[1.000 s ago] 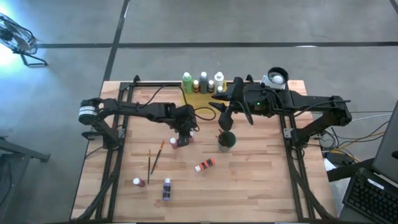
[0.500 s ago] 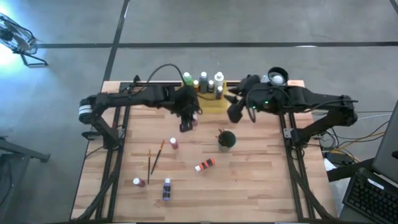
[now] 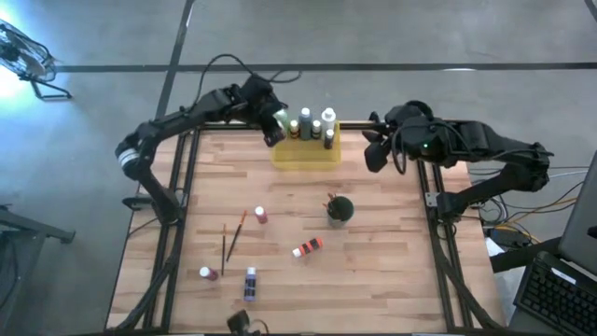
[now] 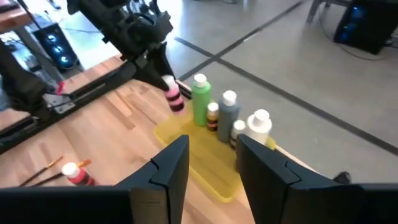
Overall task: Pick & Place Paint Supplies
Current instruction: Put the light pink bottle into the yellow bin, then put the gold paint brush into the green cup
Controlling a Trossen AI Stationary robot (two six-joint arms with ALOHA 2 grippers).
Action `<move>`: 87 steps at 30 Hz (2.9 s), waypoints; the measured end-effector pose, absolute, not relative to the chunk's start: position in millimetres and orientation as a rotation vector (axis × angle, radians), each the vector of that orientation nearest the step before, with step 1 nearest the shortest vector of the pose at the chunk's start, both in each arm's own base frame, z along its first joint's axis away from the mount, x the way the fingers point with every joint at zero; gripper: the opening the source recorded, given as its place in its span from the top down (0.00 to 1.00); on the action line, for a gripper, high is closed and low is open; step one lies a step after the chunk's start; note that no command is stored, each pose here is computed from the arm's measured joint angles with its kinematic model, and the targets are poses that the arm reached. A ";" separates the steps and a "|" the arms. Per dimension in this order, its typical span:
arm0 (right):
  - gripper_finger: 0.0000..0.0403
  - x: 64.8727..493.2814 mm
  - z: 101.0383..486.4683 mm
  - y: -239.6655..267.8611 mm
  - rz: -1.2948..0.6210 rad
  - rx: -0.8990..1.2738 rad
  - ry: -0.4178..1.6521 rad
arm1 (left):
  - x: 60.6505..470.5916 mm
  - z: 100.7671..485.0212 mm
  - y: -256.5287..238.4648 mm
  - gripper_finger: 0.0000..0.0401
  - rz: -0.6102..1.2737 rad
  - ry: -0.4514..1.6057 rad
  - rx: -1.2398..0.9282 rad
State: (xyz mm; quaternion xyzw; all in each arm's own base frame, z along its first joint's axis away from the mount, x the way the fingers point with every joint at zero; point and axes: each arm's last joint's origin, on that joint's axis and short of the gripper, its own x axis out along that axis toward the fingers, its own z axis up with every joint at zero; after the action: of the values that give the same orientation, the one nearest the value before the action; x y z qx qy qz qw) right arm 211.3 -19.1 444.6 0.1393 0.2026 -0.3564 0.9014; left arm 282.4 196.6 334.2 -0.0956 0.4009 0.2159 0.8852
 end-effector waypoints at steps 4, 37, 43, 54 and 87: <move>0.70 209.7 442.9 -25.5 -0.770 0.287 0.436 | 280.5 326.2 210.1 0.70 0.460 0.843 -0.231; 0.69 209.3 442.5 -33.4 -0.813 0.269 0.437 | 285.2 246.8 219.5 0.70 0.612 0.800 -0.230; 0.69 209.4 442.5 -33.4 -0.811 0.258 0.441 | 290.1 231.6 222.5 0.70 0.590 0.837 -0.262; 0.62 209.3 442.5 -33.5 -0.810 0.256 0.442 | 296.3 229.3 235.4 0.70 0.597 0.876 -0.290; 0.61 209.4 442.5 -33.3 -0.805 0.255 0.445 | 300.2 240.7 238.2 0.39 0.583 0.874 -0.291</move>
State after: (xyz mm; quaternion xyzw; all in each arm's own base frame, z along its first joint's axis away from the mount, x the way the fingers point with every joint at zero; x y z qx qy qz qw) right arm 209.4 -33.3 442.5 0.1229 0.2140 -0.3875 0.8882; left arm 300.2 238.2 240.7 -0.1386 0.4156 0.2771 0.8551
